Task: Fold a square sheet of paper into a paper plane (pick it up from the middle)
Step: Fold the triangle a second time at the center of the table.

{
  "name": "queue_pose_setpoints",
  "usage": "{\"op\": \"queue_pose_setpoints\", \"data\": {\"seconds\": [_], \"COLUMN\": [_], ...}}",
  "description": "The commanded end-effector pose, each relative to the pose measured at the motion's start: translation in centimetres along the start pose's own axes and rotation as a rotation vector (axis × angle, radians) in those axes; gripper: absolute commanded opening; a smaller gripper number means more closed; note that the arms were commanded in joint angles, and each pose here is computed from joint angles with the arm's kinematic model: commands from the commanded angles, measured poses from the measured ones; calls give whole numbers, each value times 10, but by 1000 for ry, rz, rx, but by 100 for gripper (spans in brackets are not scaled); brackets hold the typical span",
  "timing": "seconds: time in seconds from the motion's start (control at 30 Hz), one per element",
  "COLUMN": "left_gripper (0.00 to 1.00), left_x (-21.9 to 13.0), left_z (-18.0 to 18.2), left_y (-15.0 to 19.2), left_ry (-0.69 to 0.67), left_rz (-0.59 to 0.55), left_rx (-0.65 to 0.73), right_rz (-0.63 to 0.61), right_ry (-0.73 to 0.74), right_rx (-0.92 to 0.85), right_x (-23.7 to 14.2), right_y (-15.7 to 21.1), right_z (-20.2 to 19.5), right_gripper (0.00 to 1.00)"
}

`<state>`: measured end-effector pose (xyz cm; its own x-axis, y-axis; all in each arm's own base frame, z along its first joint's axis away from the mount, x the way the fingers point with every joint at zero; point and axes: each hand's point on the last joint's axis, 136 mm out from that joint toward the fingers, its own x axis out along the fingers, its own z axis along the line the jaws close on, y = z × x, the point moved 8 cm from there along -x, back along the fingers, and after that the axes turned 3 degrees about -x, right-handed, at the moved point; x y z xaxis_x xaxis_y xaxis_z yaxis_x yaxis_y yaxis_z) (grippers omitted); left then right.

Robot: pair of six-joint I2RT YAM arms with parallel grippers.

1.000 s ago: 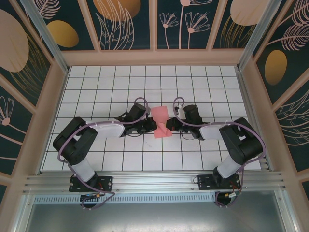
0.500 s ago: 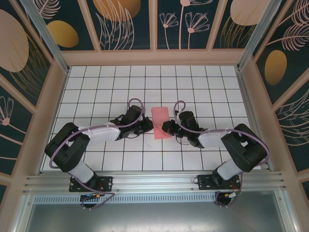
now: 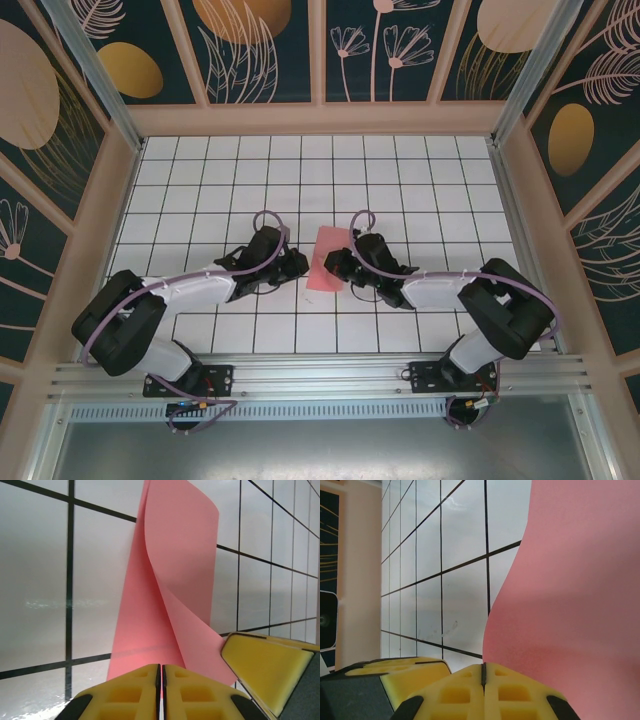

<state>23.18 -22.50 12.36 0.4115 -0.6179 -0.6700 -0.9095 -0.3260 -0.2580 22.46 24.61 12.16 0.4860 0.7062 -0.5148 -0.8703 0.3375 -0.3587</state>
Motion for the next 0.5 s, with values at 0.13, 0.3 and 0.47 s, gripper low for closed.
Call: {"op": "queue_pose_setpoints", "data": {"seconds": [0.13, 0.3, 0.47], "left_gripper": [13, 11, 11], "left_x": [18, 29, 39], "left_z": [-9, 2, 11], "left_y": [7, 8, 9], "left_ry": [95, 21, -22], "left_rz": [122, 135, 144], "left_rx": [28, 11, 5], "right_rz": [9, 12, 9], "right_ry": [13, 7, 21], "right_rx": [-53, -48, -55], "right_x": [3, 5, 2], "right_y": [-2, 0, 3], "right_z": [-2, -6, -13], "right_gripper": [0, 0, 0]}}
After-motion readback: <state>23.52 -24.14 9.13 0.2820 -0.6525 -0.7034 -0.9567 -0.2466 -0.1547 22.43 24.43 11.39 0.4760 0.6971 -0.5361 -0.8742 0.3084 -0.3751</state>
